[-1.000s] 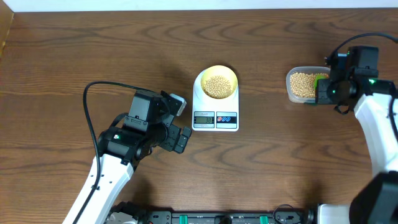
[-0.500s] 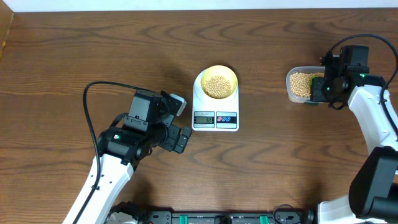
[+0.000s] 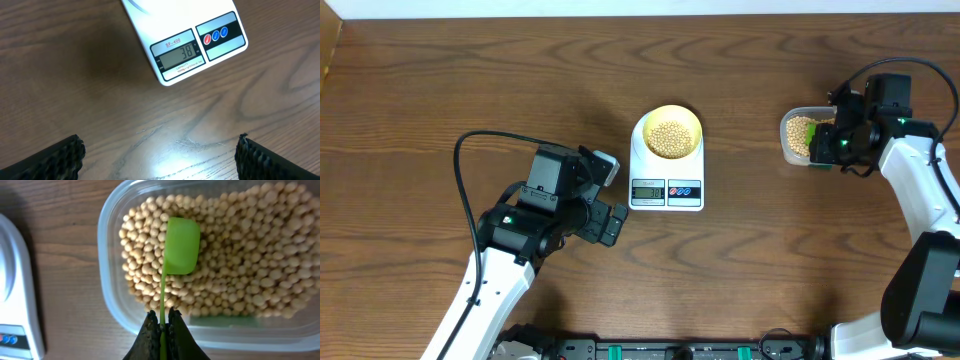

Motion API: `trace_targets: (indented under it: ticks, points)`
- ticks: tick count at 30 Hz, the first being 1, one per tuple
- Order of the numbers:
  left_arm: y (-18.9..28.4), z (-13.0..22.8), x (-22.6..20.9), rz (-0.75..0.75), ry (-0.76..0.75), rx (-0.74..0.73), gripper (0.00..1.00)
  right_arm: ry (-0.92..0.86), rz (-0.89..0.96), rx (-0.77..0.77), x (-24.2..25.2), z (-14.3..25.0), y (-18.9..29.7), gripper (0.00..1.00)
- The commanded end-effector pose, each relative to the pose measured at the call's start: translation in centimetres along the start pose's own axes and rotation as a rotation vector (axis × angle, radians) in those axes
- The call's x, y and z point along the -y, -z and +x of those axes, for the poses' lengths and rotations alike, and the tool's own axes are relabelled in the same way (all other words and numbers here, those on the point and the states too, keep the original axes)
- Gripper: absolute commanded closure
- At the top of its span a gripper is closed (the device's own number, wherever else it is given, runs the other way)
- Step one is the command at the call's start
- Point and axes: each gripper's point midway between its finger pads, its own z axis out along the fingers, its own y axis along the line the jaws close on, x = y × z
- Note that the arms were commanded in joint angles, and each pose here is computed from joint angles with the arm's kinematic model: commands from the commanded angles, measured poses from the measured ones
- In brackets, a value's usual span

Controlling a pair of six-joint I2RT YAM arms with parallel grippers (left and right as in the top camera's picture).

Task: Scoop item into bowl and weigh 50g on scale
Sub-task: 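Dip the scoop into the tub and drag it through the soybeans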

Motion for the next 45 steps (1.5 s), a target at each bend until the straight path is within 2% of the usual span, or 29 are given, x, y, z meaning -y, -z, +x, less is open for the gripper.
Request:
trace_targets:
  ticks: [1,29,45]
  points:
    - [0.0,0.0,-0.2,-0.008,0.008,-0.002,0.02,-0.035,-0.091,-0.006,-1.3,-0.1,0.2,0.99]
    - [0.0,0.0,-0.2,-0.008,0.008,-0.002,0.02,-0.239,-0.343,0.008,0.6,1.0,0.9,0.99]
    - [0.0,0.0,-0.2,-0.008,0.008,-0.002,0.02,-0.296,-0.383,0.053,1.8,0.5,1.4,0.99]
